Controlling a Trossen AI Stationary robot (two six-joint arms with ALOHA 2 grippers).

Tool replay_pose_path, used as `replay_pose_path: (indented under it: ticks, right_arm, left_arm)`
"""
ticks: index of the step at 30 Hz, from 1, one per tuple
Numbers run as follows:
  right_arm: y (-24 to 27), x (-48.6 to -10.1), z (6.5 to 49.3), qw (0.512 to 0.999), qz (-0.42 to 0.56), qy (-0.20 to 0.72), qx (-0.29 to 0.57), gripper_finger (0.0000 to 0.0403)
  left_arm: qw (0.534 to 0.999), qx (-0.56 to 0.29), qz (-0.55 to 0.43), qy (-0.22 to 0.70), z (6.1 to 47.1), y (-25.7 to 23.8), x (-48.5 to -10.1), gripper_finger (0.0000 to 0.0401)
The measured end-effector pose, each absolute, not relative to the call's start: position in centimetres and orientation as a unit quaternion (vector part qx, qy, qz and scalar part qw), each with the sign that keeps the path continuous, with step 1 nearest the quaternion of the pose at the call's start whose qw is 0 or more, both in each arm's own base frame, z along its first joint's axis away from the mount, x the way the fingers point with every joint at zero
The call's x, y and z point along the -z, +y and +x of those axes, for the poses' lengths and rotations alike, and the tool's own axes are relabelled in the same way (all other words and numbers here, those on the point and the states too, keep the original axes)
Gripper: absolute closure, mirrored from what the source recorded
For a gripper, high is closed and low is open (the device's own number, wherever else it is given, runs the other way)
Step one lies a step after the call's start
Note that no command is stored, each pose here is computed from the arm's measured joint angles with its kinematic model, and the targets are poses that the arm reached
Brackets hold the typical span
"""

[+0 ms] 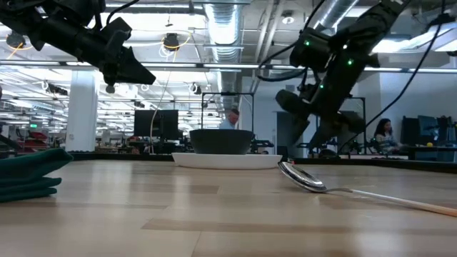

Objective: Set table place
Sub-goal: Place the fork into the black bowl

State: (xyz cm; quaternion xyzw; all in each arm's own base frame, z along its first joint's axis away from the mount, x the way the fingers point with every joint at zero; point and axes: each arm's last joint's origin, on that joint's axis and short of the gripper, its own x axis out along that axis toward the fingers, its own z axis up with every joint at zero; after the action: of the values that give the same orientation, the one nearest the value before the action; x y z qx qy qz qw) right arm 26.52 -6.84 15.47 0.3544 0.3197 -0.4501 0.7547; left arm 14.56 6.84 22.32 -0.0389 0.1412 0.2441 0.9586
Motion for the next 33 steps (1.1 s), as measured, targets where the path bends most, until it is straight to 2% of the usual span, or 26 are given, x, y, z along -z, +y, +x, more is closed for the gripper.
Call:
replay_pose_path:
  ticks: [6,17,33]
  right_arm:
    - [-5.0,-14.1,27.8,0.768,0.349,0.326,0.427,0.0170]
    - [-4.9,-11.5,28.4,0.753,0.342,0.338,0.450,0.0170]
    - [-5.2,-10.9,28.7,0.751,0.337,0.340,0.454,0.0170]
  left_arm:
    - [0.959,-0.244,-0.043,0.140,14.6,6.8,-22.3,0.0296]
    - [0.958,-0.245,-0.049,0.139,14.6,6.8,-22.3,0.0296]
    - [0.958,-0.245,-0.050,0.139,14.6,6.8,-22.3,0.0296]
